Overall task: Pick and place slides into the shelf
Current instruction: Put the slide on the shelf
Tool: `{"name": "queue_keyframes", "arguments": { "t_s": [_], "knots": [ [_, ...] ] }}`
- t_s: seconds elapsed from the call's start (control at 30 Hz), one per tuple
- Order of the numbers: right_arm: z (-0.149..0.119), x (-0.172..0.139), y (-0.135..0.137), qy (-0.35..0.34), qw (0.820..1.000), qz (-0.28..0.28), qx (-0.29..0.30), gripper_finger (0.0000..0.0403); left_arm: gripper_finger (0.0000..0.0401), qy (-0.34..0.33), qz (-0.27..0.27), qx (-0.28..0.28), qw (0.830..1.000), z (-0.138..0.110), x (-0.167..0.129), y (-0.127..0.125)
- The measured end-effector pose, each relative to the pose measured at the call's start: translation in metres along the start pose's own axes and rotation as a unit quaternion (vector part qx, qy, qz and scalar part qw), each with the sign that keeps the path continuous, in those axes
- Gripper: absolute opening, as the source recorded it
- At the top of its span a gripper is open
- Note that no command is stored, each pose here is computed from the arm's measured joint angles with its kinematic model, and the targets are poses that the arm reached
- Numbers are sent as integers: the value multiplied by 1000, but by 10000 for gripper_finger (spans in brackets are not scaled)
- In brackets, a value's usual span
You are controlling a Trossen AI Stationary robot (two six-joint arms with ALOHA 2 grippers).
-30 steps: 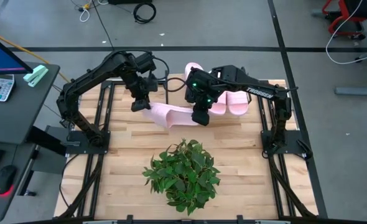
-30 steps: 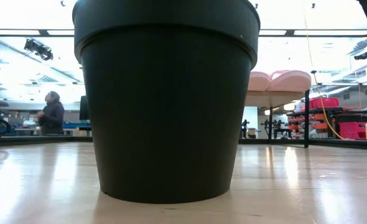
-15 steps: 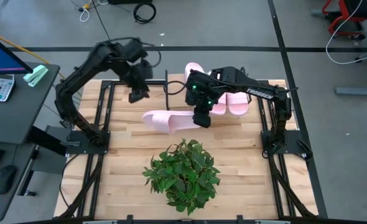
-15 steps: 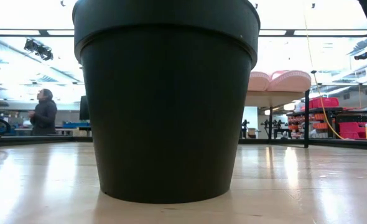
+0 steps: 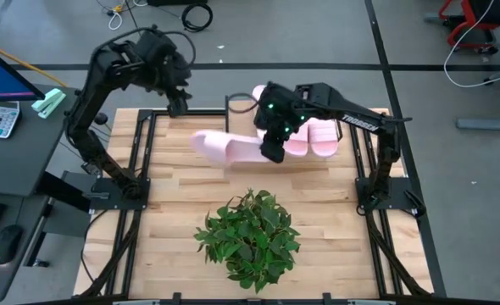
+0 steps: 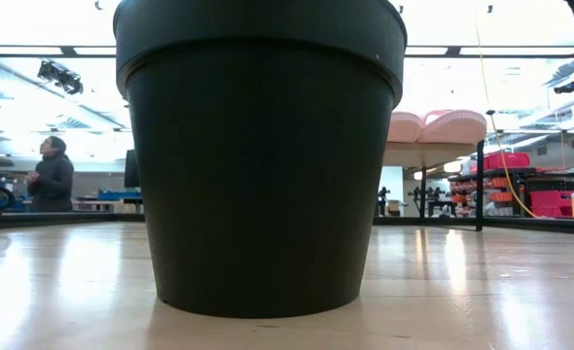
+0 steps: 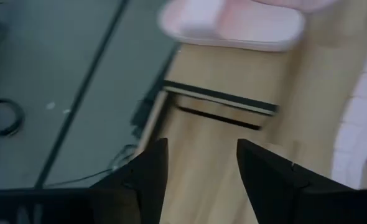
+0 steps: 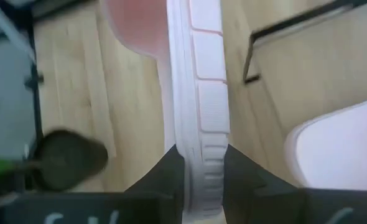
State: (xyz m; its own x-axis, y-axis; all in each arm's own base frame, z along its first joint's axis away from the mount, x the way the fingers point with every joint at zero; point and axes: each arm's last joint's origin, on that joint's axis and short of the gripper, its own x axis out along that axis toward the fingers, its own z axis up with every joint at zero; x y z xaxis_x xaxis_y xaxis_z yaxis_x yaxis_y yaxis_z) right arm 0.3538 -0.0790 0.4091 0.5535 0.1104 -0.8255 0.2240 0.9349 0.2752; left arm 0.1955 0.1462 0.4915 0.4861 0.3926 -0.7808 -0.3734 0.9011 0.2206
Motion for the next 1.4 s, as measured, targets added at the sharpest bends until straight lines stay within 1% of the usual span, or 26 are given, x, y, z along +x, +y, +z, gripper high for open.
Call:
{"name": "queue_keyframes", "arguments": {
  "t_s": [0.1, 0.2, 0.33, 0.43, 0.57, 0.77, 1.0, 1.13, 1.27, 1.4],
  "knots": [
    [3, -16, -4, -45, 999, 0, 29, 73, 187, -3, 36, -12, 999, -1, -7, 6],
    [7, -34, -10, -99, 993, -5, 65, 72, 180, -5, 53, -31, 998, -1, -8, 10],
    [7, -57, -18, -155, 981, -45, 104, 71, 173, -2, 61, -53, 997, -3, -8, 15],
    [2, -73, -27, -177, 973, -77, 129, 70, 172, -2, 64, -67, 996, -4, -8, 18],
    [-4, -92, -37, -202, 960, -107, 158, 70, 173, -1, 66, -82, 994, -5, -8, 19],
    [-19, -107, -44, -186, 952, -163, 183, 70, 164, -1, 75, -111, 991, -5, -8, 20],
    [-31, -118, -43, -180, 937, -217, 204, 70, 154, 0, 85, -137, 987, -5, -8, 20],
    [-37, -123, -42, -183, 928, -237, 221, 70, 146, 2, 94, -139, 986, -6, -8, 21],
    [-40, -128, -35, -203, 914, -254, 243, 69, 139, -4, 96, -140, 986, -4, -8, 21],
    [-39, -119, -29, -208, 906, -257, 265, 69, 132, -18, 99, -141, 985, -2, -8, 22]
  ]
}}
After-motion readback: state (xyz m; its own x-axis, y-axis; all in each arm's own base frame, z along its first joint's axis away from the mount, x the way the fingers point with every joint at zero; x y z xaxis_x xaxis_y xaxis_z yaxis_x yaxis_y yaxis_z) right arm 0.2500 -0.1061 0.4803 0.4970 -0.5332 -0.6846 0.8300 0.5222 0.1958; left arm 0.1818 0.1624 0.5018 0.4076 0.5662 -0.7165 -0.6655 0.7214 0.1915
